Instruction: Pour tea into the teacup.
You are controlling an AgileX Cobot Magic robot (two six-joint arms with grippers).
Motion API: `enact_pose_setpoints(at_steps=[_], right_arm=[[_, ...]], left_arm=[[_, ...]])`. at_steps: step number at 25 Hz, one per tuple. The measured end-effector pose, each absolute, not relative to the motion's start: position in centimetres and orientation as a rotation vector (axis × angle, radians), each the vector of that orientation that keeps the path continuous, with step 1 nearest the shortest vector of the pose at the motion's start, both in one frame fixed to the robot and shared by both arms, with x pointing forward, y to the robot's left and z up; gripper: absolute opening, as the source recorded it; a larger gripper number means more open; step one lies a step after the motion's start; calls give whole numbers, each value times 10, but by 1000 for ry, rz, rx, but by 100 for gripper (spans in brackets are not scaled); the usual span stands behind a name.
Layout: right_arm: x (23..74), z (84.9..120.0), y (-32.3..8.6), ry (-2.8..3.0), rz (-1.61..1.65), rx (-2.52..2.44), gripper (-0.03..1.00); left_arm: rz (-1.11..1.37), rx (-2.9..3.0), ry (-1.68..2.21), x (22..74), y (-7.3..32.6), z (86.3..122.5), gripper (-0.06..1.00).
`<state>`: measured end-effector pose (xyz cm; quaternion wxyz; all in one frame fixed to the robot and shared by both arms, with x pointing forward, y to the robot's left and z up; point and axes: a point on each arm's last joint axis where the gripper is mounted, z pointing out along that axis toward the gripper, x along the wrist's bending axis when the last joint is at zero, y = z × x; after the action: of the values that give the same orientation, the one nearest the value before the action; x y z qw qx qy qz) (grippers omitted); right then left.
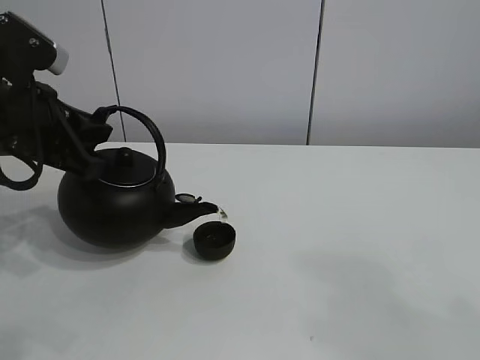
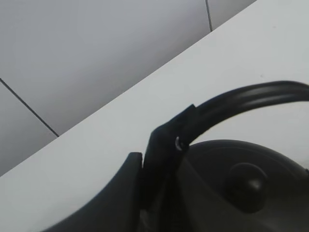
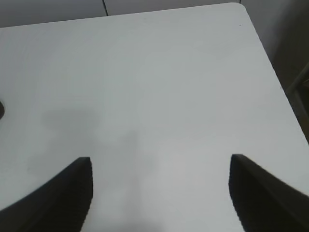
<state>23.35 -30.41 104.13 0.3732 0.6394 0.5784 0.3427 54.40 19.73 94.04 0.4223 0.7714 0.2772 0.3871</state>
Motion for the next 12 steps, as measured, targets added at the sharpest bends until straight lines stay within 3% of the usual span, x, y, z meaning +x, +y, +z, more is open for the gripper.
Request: enact_pose_setpoints(at_steps=[12], right_arm=[[234, 1041, -304, 1481, 879, 1637, 53]], left_arm=[[964, 1942, 701, 544, 198, 940, 12]])
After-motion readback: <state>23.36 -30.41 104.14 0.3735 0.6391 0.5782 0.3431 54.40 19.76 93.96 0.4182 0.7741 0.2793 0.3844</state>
